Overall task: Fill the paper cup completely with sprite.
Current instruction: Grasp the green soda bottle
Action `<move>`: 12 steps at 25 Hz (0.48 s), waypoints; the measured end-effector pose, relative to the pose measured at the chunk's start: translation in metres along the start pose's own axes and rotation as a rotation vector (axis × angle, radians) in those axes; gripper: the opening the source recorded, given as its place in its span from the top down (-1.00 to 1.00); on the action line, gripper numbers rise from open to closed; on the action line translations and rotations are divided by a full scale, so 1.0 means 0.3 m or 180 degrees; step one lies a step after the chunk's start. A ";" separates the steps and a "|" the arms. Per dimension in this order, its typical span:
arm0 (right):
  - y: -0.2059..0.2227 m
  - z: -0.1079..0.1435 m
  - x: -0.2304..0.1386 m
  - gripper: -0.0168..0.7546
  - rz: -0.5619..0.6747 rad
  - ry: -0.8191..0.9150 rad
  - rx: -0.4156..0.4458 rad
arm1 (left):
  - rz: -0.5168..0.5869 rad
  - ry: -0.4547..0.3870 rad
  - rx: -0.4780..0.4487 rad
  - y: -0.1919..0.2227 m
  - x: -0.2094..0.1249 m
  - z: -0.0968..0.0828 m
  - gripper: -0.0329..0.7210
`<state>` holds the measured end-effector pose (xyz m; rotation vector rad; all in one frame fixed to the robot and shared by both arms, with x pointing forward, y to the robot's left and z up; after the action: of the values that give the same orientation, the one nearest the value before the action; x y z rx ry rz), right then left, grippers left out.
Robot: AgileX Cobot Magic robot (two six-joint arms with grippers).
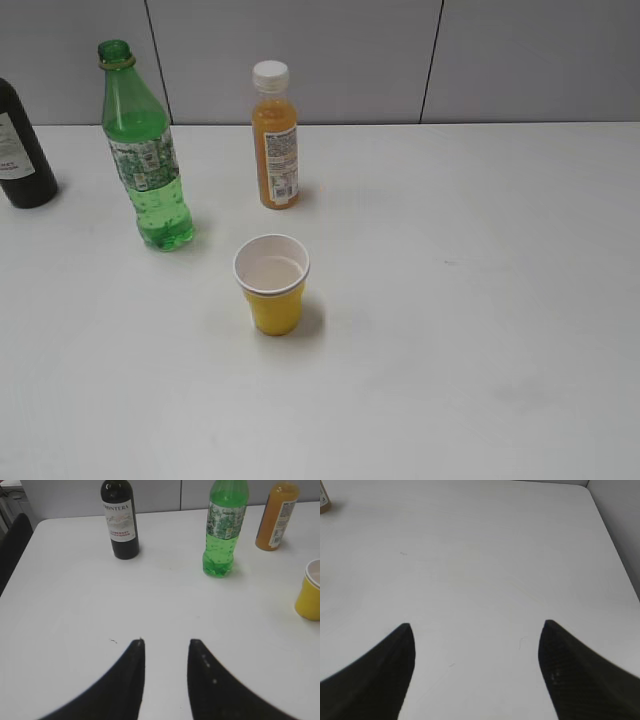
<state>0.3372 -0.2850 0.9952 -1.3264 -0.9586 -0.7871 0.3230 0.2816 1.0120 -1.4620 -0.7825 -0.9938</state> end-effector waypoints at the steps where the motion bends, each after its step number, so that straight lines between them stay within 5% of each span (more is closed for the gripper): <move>1: 0.000 0.000 0.000 -0.58 0.0000 0.0000 0.0000 | 0.0000 0.0000 0.0000 0.000 0.000 0.000 0.28; 12: 0.000 0.000 0.000 -0.58 0.0000 -0.0001 0.0000 | 0.0000 0.0000 0.0000 0.000 0.000 0.000 0.28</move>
<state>0.3372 -0.2850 0.9952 -1.3266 -0.9588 -0.7870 0.3230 0.2816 1.0120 -1.4620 -0.7825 -0.9938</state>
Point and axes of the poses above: a point on each arm's last joint axis where the gripper is mounted, y pointing out along that axis toward the gripper, z along the wrist's bending axis when the last joint is at zero, x = y × z, the point moved 10 cm from there along y, pointing out along that axis toward the gripper
